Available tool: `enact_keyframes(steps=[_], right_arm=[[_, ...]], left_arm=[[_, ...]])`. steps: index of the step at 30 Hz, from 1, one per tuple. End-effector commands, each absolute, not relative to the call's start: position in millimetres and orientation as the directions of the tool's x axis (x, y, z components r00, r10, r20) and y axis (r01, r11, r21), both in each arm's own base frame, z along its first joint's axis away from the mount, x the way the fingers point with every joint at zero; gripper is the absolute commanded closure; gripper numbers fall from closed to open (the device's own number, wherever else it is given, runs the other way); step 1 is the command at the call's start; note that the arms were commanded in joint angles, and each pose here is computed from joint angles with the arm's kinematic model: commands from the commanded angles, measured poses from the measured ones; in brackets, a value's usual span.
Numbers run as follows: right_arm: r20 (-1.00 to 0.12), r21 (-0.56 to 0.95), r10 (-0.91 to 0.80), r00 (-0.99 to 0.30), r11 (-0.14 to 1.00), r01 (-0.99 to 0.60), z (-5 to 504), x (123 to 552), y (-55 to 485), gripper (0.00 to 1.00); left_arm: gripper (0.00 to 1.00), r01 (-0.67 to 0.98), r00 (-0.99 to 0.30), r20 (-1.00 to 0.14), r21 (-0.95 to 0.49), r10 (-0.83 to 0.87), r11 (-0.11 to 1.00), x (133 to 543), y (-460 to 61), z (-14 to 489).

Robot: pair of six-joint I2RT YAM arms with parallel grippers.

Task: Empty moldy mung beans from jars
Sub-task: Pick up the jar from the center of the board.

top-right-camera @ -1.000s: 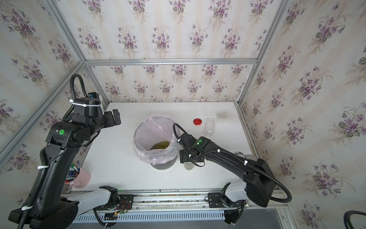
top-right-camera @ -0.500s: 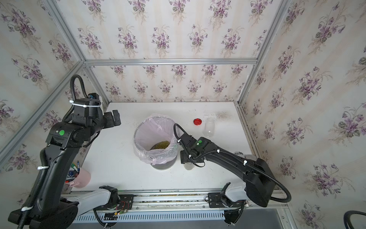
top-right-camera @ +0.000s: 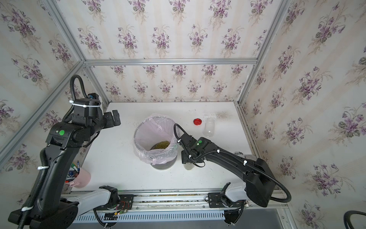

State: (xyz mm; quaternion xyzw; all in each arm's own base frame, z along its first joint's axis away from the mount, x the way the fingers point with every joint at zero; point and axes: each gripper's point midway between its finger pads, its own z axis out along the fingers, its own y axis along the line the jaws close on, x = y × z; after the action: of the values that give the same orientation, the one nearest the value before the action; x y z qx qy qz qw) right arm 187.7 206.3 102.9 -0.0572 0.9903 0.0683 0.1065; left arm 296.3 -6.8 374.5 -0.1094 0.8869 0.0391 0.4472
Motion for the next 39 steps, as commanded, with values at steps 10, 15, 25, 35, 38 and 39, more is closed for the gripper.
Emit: enact_keyframes(steps=[10, 15, 25, 35, 38, 39], right_arm=[[-0.218, 0.12, -0.095, -0.971, 0.985, -0.124, 102.4, 184.5, 202.4, 0.36], [-0.221, 0.116, -0.091, -0.971, 0.986, -0.119, 103.6, 183.4, 199.4, 0.37], [-0.224, 0.097, -0.088, -0.971, 0.989, -0.112, 106.0, 180.4, 191.2, 0.39], [-0.233, 0.106, -0.09, -0.968, 0.987, -0.117, 117.3, 179.3, 186.8, 0.4], [-0.242, 0.115, -0.095, -0.966, 0.985, -0.126, 125.4, 180.1, 186.8, 0.4], [-0.243, 0.117, -0.098, -0.965, 0.985, -0.13, 127.6, 179.7, 186.8, 0.4]], left_arm=[[0.0, -0.243, -0.573, -0.8, -0.039, -0.176, 0.969, 297.7, -5.9, 374.9], [0.0, -0.243, -0.571, -0.801, -0.042, -0.178, 0.969, 297.6, -6.2, 375.6], [0.0, -0.247, -0.568, -0.802, -0.048, -0.184, 0.968, 297.7, -6.2, 376.6], [0.0, -0.248, -0.556, -0.809, -0.054, -0.188, 0.967, 297.0, -5.8, 380.3], [0.0, -0.234, -0.542, -0.818, -0.07, -0.19, 0.97, 296.1, -7.8, 385.3], [0.0, -0.236, -0.535, -0.822, -0.076, -0.195, 0.969, 295.4, -7.7, 387.0]])
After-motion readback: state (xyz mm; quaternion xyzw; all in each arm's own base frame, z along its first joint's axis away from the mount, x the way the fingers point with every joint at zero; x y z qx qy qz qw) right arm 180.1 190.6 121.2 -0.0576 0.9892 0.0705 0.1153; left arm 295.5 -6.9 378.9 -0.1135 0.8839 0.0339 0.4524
